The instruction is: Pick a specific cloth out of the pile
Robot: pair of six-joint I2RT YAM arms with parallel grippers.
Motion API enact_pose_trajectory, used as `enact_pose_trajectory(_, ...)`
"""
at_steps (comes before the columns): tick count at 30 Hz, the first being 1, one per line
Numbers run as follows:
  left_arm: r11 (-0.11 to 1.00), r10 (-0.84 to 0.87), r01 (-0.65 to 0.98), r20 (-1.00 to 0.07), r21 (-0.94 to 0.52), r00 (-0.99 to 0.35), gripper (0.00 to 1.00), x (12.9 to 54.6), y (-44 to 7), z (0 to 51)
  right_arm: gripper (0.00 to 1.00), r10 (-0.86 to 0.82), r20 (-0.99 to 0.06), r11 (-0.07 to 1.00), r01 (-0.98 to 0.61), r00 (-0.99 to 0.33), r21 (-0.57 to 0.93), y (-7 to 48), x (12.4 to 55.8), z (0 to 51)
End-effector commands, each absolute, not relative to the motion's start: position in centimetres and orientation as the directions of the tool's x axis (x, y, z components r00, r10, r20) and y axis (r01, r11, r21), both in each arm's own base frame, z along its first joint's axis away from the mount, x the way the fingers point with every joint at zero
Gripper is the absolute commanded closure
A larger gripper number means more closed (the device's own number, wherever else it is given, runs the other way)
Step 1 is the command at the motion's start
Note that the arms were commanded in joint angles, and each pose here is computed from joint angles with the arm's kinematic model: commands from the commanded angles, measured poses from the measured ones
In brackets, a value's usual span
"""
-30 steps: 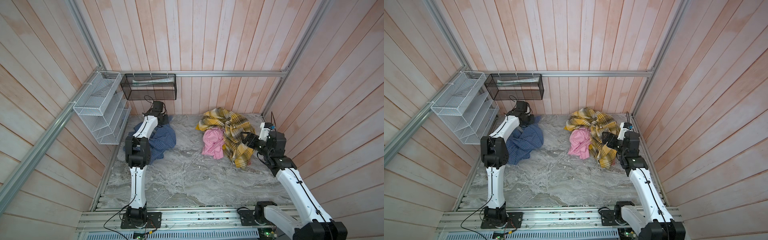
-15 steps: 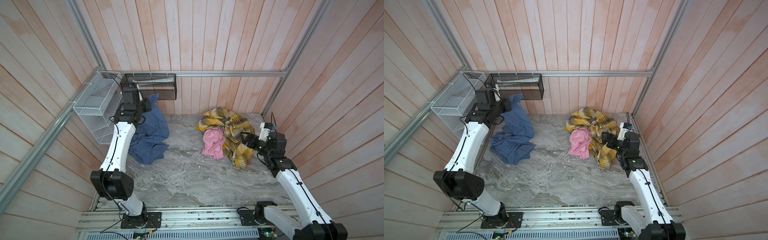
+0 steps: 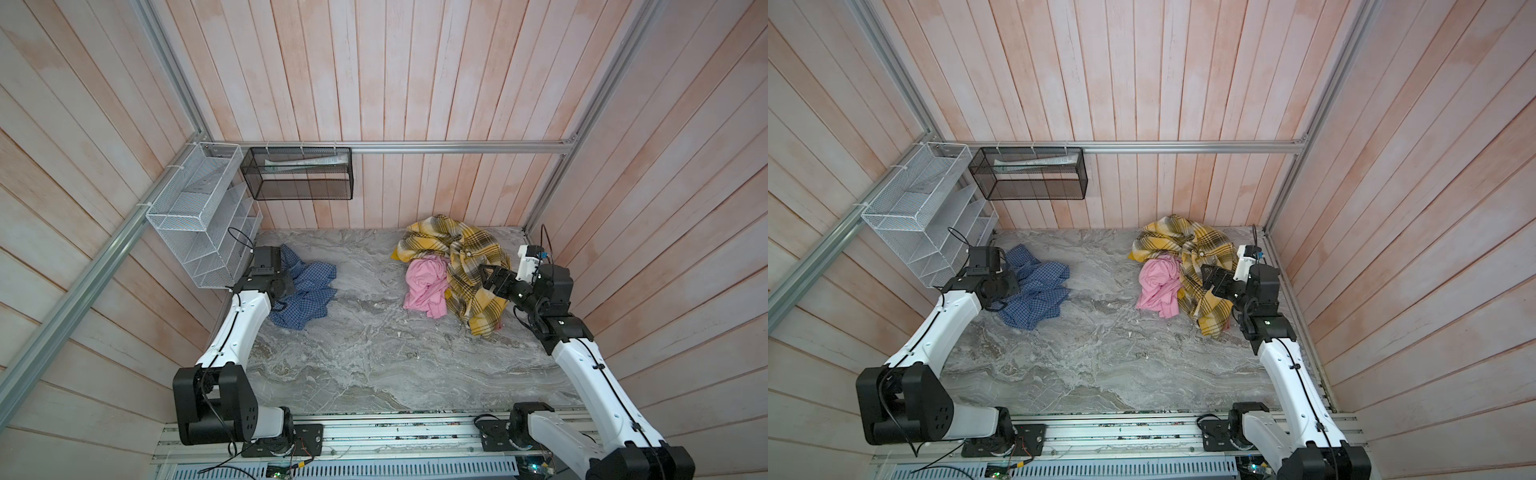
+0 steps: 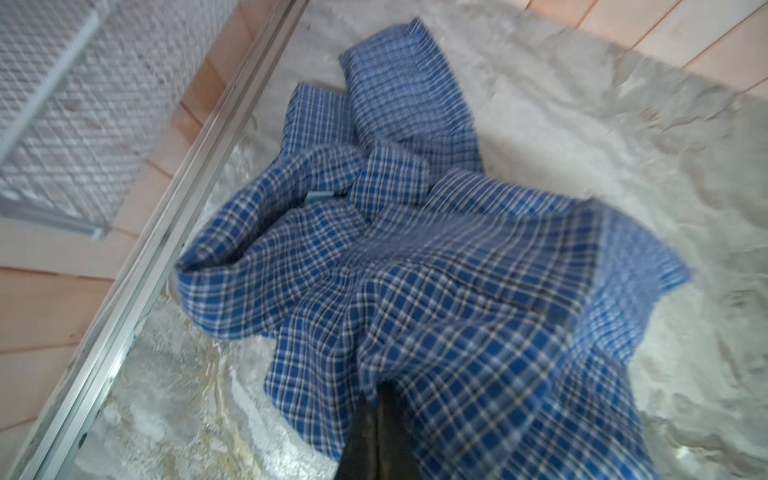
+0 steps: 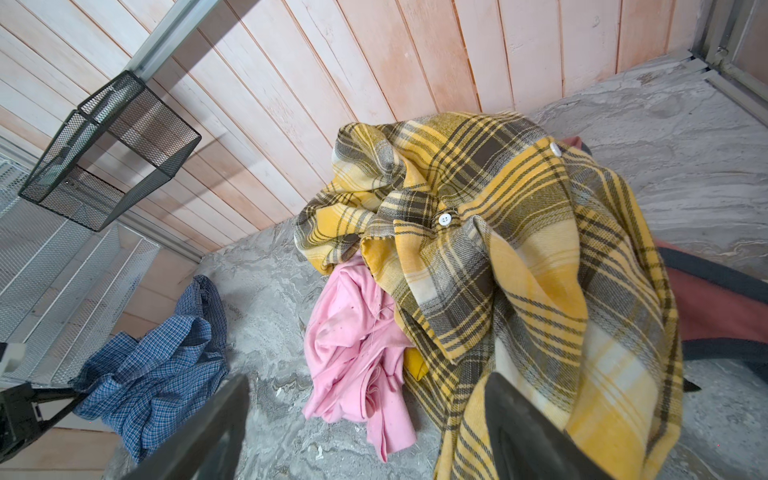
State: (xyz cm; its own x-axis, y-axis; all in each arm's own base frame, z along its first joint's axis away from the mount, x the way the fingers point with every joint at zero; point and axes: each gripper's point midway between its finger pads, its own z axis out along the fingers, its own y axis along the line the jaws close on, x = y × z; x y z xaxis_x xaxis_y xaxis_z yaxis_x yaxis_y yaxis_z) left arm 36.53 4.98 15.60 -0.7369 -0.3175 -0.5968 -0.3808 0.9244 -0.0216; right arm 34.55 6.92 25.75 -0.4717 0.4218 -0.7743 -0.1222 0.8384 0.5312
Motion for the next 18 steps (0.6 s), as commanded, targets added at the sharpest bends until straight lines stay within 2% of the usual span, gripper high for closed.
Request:
enact_pose_trajectory(1,0.901,-0.329,-0.43,-0.559,0.054,-0.761,1.0,35.0,6.4,13.5,0.11,0.411,-0.772,0.835,-0.138,-0.485,0.532,7.3,34.4,25.1)
enact_pose_trajectory(3,0.894,-0.348,-0.443,-0.508,0.075,-0.788,1.0,34.3,6.9,11.4,0.11,0.411,-0.768,0.833,-0.141,-0.491,0.536,7.4,34.5,25.0)
enact_pose_trajectory(4,0.891,-0.363,-0.449,-0.486,0.071,-0.795,0.95,34.1,7.2,10.6,0.11,0.408,-0.767,0.833,-0.142,-0.496,0.535,7.5,34.5,24.9)
enact_pose_trajectory(6,0.886,-0.385,-0.459,-0.443,0.069,-0.81,0.76,33.8,7.6,8.9,0.11,0.405,-0.765,0.834,-0.142,-0.5,0.534,7.5,34.5,24.9)
enact_pose_trajectory(8,0.886,-0.381,-0.455,-0.424,0.085,-0.822,0.47,34.0,7.9,7.8,0.11,0.404,-0.768,0.837,-0.139,-0.497,0.53,7.4,34.6,24.9)
enact_pose_trajectory(9,0.888,-0.377,-0.45,-0.412,0.094,-0.83,0.38,34.2,8.0,7.3,0.11,0.403,-0.769,0.838,-0.137,-0.495,0.528,7.4,34.6,24.9)
enact_pose_trajectory(11,0.892,-0.369,-0.44,-0.399,0.1,-0.839,0.34,34.9,8.0,6.7,0.11,0.404,-0.768,0.839,-0.134,-0.496,0.528,7.3,34.6,24.9)
enact_pose_trajectory(12,0.893,-0.368,-0.439,-0.402,0.099,-0.838,0.27,35.3,8.1,6.6,0.11,0.403,-0.769,0.839,-0.136,-0.496,0.527,7.4,34.6,24.9)
enact_pose_trajectory(15,0.901,-0.364,-0.427,-0.412,0.069,-0.835,0.15,37.1,7.6,6.4,0.11,0.407,-0.766,0.839,-0.129,-0.497,0.529,7.3,34.5,24.8)
enact_pose_trajectory(18,0.91,-0.349,-0.409,-0.408,0.069,-0.844,0.13,38.9,7.3,5.6,0.11,0.41,-0.766,0.84,-0.122,-0.496,0.529,7.2,34.4,24.8)
